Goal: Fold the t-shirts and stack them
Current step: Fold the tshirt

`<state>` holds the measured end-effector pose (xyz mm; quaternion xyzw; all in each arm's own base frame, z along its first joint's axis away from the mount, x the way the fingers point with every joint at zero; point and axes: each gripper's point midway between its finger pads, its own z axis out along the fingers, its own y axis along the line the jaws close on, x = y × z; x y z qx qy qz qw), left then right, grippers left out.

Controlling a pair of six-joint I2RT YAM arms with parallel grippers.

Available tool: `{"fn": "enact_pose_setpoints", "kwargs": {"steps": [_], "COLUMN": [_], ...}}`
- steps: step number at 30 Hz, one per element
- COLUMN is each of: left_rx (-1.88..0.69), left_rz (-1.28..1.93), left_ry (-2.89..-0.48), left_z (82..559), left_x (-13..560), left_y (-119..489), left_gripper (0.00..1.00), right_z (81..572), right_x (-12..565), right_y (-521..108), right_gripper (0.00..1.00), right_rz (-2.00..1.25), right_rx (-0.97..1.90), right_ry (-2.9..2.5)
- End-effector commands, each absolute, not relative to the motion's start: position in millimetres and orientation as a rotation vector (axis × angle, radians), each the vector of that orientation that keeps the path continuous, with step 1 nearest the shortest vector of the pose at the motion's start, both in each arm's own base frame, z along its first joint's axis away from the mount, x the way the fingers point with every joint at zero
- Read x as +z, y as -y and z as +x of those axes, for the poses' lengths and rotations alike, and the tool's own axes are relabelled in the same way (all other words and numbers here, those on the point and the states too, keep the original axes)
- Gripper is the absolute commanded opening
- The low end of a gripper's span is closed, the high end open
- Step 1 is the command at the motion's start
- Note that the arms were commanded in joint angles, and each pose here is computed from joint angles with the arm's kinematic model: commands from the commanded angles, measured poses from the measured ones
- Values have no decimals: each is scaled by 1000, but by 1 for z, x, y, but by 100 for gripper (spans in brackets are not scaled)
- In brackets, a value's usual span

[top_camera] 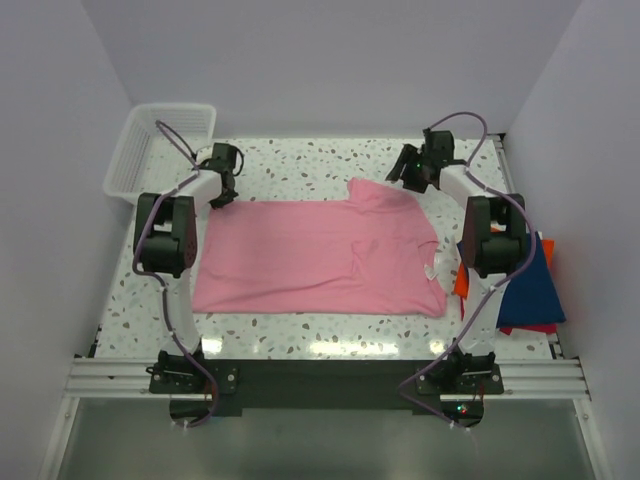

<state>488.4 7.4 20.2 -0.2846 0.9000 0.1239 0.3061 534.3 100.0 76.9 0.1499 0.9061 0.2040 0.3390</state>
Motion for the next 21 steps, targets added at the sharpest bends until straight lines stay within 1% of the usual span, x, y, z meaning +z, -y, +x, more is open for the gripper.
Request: {"fn": "enact_pose_setpoints", "kwargs": {"steps": [1, 3, 4, 6, 7, 10, 17, 21], "left_rx": [285, 289, 310, 322, 342, 376, 366, 351], "left_rz": [-738, -731, -741, -750, -759, -792, -814, -819], "left_ry": [-2324, -2313, -2301, -2300, -2293, -2296, -2267, -2232], "left_z": [495, 496, 496, 494, 494, 490, 494, 501], "left_x": [41, 44, 46, 45, 45, 41, 42, 52], "left_y": [-10, -12, -15, -16, -18, -22, -21, -21], "left_gripper": [0, 2, 20, 33, 41, 44, 47, 52], "right_z": [552, 556, 556, 554, 553, 549, 546, 546], "right_x": [80, 81, 81, 82, 82, 80, 82, 82], "right_y": [-85, -85, -86, -88, -90, -91, -94, -96], "right_gripper": [62, 62, 62, 62, 62, 62, 62, 62], "right_rz": [380, 367, 363, 359, 356, 353, 345, 343], "right_rx": [478, 468, 474, 489, 504, 514, 540, 550], "right_ry": [-2341, -2341, -2344, -2336, -2334, -2332, -2325, -2325]}}
